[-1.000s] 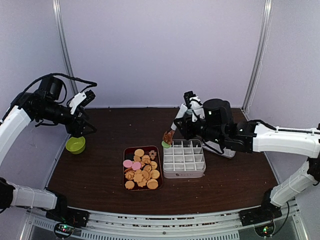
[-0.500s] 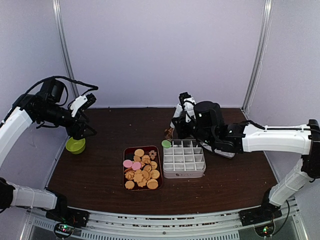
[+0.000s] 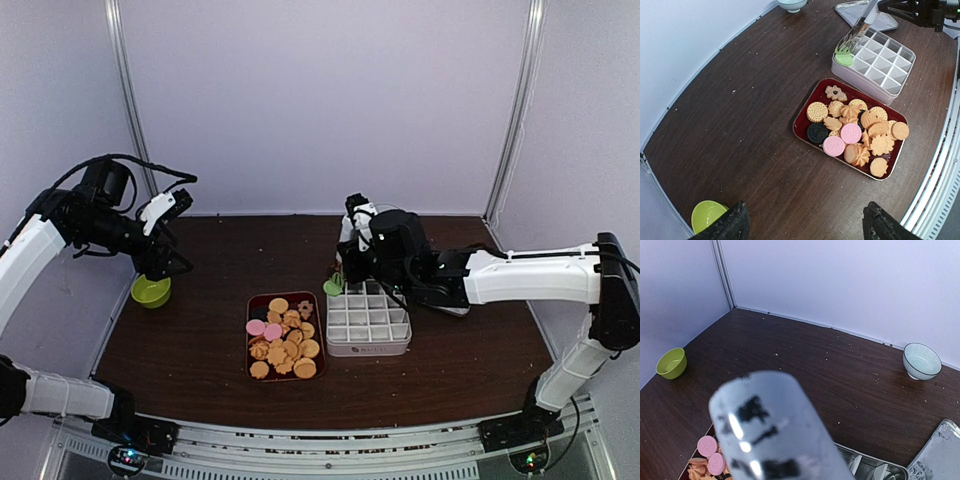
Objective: Pack the cookies
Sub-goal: Adjust the fake cookies in the empty pocket of the box.
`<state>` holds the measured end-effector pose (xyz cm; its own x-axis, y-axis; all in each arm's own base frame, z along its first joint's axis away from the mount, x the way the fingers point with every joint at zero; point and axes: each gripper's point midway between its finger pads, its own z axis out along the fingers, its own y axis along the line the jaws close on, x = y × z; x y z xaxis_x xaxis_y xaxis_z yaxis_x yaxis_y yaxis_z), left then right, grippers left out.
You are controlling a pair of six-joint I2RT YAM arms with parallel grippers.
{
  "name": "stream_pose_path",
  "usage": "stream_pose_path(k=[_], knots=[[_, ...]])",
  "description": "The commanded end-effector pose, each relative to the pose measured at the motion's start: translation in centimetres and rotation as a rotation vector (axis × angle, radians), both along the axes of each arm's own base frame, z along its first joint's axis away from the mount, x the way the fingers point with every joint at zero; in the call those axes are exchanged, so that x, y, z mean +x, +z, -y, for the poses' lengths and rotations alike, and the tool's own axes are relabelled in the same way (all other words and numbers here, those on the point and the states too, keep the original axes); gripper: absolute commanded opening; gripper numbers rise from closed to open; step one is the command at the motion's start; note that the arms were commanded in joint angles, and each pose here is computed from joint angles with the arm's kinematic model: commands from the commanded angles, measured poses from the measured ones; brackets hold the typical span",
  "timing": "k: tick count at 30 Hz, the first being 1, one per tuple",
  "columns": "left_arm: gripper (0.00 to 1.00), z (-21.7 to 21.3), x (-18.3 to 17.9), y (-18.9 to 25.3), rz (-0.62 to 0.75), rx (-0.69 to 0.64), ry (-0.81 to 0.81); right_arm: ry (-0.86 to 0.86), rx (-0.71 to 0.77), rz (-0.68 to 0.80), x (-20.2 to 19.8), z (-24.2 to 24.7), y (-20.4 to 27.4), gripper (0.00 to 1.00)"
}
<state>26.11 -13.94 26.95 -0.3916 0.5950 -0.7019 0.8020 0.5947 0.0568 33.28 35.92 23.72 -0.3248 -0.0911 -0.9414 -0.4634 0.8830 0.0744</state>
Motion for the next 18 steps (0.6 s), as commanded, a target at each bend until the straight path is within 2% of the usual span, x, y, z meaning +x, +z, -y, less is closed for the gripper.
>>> stream_pose_path(k=[1,18], knots=[[0.81,-0.1,0.6,0.5,0.039,-0.002,0.0,-0.023,0.044,0.048,0.7,-0.5,2.0,0.22],[0.8,-0.1,0.4,0.2,0.028,0.001,-0.005,-0.058,-0.026,0.038,1.0,0.4,-0.3,0.19]])
